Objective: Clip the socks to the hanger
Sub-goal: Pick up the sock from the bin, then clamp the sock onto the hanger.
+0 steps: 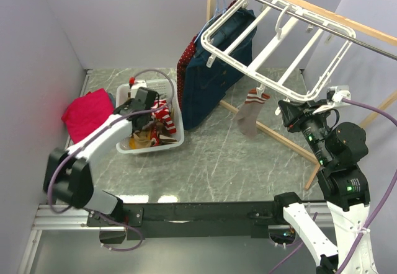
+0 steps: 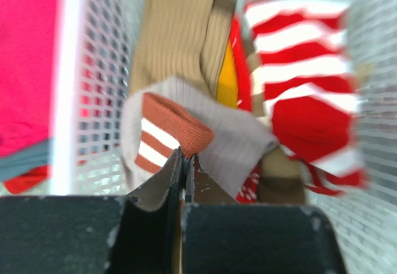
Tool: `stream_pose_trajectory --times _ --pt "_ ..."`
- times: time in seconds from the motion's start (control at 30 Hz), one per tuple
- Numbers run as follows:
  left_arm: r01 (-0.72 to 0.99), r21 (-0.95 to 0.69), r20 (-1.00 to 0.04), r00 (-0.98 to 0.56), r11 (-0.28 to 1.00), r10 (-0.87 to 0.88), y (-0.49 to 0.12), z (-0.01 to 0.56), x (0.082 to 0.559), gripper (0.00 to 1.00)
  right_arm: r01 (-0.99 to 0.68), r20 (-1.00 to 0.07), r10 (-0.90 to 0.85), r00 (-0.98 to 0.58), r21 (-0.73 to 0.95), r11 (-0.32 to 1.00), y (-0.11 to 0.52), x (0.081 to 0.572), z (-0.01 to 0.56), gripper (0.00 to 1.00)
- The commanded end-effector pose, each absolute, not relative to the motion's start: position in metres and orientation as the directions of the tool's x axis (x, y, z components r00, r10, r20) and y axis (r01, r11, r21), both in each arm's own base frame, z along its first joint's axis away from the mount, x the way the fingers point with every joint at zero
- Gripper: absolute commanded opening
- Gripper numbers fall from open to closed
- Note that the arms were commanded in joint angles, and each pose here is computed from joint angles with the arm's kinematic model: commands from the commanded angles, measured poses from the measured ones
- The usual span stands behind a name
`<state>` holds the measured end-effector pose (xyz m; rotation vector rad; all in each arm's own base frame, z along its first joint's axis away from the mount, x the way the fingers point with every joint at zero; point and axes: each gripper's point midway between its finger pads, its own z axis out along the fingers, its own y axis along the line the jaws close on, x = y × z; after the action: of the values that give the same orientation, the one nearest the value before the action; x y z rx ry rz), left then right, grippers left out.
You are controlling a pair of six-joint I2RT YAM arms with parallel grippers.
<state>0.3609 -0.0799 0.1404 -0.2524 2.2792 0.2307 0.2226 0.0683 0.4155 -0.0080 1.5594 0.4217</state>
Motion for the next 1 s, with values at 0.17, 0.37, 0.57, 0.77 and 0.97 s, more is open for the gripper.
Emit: stream_pose_trajectory --times 0.17,0.37,0.57,0.77,0.97 --pt "0.056 -0.177 -0.965 -0.207 0.983 -0.162 -0.121 0.348 0.345 0.01 -0.313 -0.960 0.278 -0.019 0.270 0.910 0.075 0.218 0.429 0.07" --pt "0.391 -0.256 -0.967 -0.088 0.884 -0.241 -0.171 0.431 0.307 0.01 -0.326 -0.959 0.283 -0.022 0.275 0.904 0.078 0.218 0.432 0.07" --pt "0.742 -0.261 -0.949 -0.082 0.617 -0.303 -0.260 0.473 0.246 0.02 -0.337 -0.957 0.288 -0.023 0.279 0.899 0.080 0.218 0.435 0.07" --pt "0.860 -0.240 -0.960 -0.142 0.450 -0.240 -0.341 0.450 0.218 0.02 -0.344 -0.955 0.297 -0.022 0.286 0.894 0.081 0.217 0.439 0.07" --pt "0.911 -0.235 -0.954 -0.150 0.338 -0.258 -0.386 0.449 0.204 0.01 -0.350 -0.950 0.312 -0.028 0.302 0.887 0.082 0.215 0.440 0.07"
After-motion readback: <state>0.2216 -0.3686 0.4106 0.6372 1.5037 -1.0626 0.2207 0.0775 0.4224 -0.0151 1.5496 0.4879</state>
